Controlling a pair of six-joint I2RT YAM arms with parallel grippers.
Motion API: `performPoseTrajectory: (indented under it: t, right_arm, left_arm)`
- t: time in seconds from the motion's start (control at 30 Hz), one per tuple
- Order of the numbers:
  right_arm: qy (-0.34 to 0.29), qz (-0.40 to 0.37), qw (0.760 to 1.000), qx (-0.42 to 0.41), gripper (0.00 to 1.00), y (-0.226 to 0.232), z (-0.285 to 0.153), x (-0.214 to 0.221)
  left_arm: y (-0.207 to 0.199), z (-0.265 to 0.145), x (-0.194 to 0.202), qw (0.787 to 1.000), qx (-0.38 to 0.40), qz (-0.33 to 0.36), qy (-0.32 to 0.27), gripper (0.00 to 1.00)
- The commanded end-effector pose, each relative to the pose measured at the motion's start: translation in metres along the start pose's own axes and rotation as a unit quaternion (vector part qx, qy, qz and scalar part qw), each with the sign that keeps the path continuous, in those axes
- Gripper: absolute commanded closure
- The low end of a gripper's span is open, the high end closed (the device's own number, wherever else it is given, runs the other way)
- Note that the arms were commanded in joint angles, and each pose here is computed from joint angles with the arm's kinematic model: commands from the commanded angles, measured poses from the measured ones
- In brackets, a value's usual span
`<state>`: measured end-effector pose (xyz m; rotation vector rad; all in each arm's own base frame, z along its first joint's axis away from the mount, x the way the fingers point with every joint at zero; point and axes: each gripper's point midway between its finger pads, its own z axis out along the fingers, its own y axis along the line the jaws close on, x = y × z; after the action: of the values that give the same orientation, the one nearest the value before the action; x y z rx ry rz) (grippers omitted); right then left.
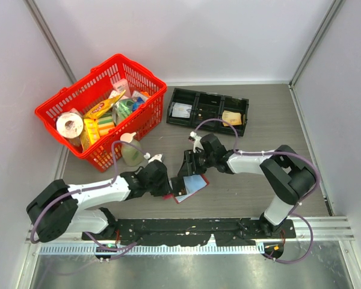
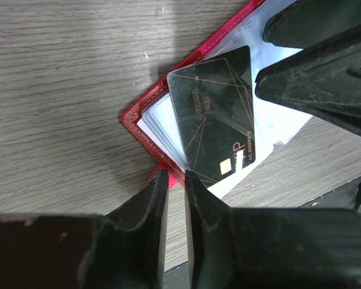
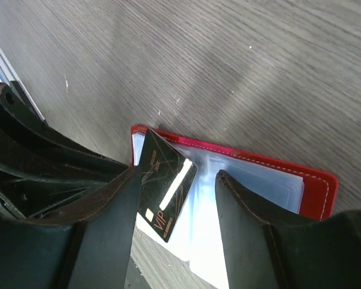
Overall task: Take the credit cards out of the card holder
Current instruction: Remove the credit card from the card holder.
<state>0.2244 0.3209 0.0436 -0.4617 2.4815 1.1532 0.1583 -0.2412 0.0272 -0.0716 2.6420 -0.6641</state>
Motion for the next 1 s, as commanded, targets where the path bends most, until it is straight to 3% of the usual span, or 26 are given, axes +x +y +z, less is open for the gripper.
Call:
performPoseTrajectory:
  t: [0.0, 0.3, 0.83, 0.97]
  right_arm:
    - [-0.012, -0.012, 1.000, -0.024, 0.45, 0.010, 0.009, -0.013]
    - [0.022, -0.002, 0.999, -0.040, 0.56, 0.003, 0.015, 0.009]
    - [0.052, -0.037, 0.995, -0.079, 0.76, 0.014, 0.009, 0.020]
    - [0.049, -0.042, 0.995, -0.076, 0.77, 0.016, 0.006, 0.018]
  left_arm:
    - [-0.005, 0.001, -0.003, 1.000, -0.005, 0.012, 0.000, 0.82]
    - [0.010, 0.014, 0.006, 0.999, -0.034, 0.010, 0.015, 0.93]
    - [0.018, 0.021, 0.010, 0.999, -0.049, 0.010, 0.022, 0.98]
    - [0.016, 0.020, 0.010, 0.999, -0.046, 0.009, 0.022, 0.98]
